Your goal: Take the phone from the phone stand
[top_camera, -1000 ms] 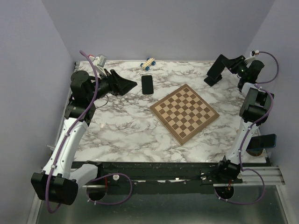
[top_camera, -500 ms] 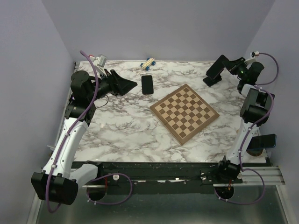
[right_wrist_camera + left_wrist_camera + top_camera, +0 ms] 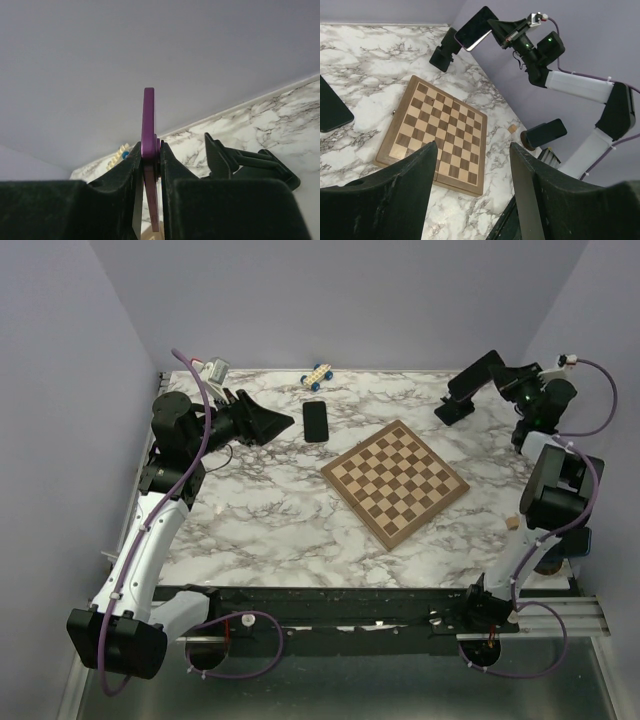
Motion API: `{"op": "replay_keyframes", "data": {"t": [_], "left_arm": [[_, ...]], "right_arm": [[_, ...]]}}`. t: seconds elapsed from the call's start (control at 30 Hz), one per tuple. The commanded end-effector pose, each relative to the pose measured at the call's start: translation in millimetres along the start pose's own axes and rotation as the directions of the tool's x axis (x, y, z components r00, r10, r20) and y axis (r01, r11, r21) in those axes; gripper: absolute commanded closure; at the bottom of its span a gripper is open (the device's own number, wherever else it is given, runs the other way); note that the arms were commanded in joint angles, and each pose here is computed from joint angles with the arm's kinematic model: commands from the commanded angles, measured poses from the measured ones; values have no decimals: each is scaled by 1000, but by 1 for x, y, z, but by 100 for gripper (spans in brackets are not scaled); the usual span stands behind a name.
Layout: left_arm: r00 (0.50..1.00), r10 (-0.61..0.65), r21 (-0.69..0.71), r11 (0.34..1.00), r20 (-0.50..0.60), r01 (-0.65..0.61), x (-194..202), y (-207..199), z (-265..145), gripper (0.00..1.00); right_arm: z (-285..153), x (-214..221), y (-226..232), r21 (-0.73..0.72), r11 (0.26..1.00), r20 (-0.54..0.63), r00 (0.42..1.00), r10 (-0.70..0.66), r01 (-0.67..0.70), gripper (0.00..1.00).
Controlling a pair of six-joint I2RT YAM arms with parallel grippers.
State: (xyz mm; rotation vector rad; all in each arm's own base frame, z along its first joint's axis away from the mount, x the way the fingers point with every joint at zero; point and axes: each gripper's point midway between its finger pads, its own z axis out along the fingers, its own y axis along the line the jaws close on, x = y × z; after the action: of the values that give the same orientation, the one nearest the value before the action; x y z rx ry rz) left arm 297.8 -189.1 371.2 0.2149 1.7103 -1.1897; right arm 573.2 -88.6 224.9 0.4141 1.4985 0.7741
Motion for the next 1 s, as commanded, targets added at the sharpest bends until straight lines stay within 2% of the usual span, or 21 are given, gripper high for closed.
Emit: {"op": "replay_keyframes", "data": {"t": [0.0,0.07,0.27,0.4,0.5,0.6,0.7,0.77,0.9,0.97], "left_arm": [[1000,0,-7,1000,13,0,-2,-1,-3,32],[1000,-11,-41,999,23,12,-3,4,-5,29],[999,-27,-76,997,32,29,-4,12,-6,26],[999,-32,-76,997,29,34,-3,12,-5,25],[999,-27,-75,997,34,30,-4,11,-6,25],[999,-24,-79,997,39,27,-4,11,-7,25],[999,-23,-76,997,37,26,-4,11,-7,25],[999,-27,-72,997,34,29,-4,11,-6,25],[999,-25,-71,997,36,28,-4,11,-6,25],[999,-20,-74,997,36,23,-4,12,-6,25]], "right_arm": [[-30,-54,45,19,999,251,967,43,-49,99],[-44,-55,62,51,995,291,954,69,-88,99],[-55,-26,119,104,989,274,959,77,-109,99],[-28,16,161,151,988,128,991,-46,26,99],[3,58,191,94,982,-41,986,-159,162,99],[26,104,199,46,956,-229,935,-272,290,99],[43,152,196,-2,929,-440,834,-332,369,99],[53,179,189,7,921,-553,770,-320,389,99],[70,223,185,3,947,-682,693,-234,322,99],[76,240,182,14,948,-706,675,-216,319,100]]}}
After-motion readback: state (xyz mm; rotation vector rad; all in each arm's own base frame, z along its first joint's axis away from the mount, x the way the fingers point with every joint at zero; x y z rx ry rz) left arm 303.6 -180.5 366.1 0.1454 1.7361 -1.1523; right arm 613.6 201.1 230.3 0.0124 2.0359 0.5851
